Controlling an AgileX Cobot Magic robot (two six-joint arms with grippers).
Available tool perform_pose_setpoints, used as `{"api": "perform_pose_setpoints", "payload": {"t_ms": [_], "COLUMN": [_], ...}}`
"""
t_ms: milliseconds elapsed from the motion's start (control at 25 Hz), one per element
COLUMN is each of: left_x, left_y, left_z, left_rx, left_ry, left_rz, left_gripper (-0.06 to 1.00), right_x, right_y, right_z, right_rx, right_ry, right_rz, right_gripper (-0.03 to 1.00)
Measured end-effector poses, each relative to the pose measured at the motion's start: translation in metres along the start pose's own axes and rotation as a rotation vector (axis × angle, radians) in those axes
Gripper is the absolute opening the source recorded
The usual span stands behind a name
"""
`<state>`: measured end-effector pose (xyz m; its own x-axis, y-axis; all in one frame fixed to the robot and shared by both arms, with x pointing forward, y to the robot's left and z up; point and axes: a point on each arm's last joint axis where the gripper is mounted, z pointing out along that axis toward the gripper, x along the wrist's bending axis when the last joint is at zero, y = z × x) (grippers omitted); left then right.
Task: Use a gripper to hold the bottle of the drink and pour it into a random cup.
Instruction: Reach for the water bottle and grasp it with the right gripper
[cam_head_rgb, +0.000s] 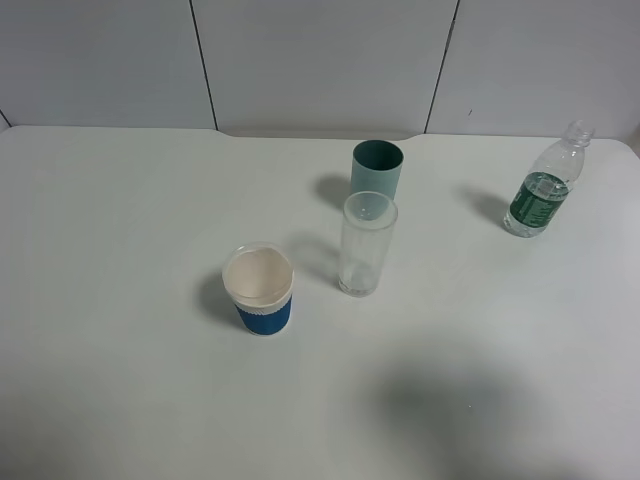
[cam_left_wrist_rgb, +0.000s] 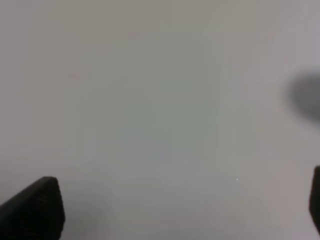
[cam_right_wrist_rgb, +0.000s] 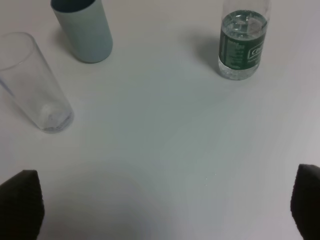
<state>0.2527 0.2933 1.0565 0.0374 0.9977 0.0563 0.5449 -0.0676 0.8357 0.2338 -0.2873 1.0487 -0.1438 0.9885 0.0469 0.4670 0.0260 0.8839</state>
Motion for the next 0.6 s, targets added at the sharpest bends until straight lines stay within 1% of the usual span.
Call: {"api": "perform_pose_setpoints", "payload": {"t_ms": [600], "left_x": [0.0], "left_y": [0.0], "left_z": [0.0], "left_rx": [0.0], "left_ry": [0.0], "left_rz": [0.0], "left_gripper": [0.99], "right_x": [0.0], "right_y": [0.0], "right_z": [0.0], "right_rx": [0.0], "right_ry": [0.0], "right_rz": [0.0], "right_gripper": [0.99]}}
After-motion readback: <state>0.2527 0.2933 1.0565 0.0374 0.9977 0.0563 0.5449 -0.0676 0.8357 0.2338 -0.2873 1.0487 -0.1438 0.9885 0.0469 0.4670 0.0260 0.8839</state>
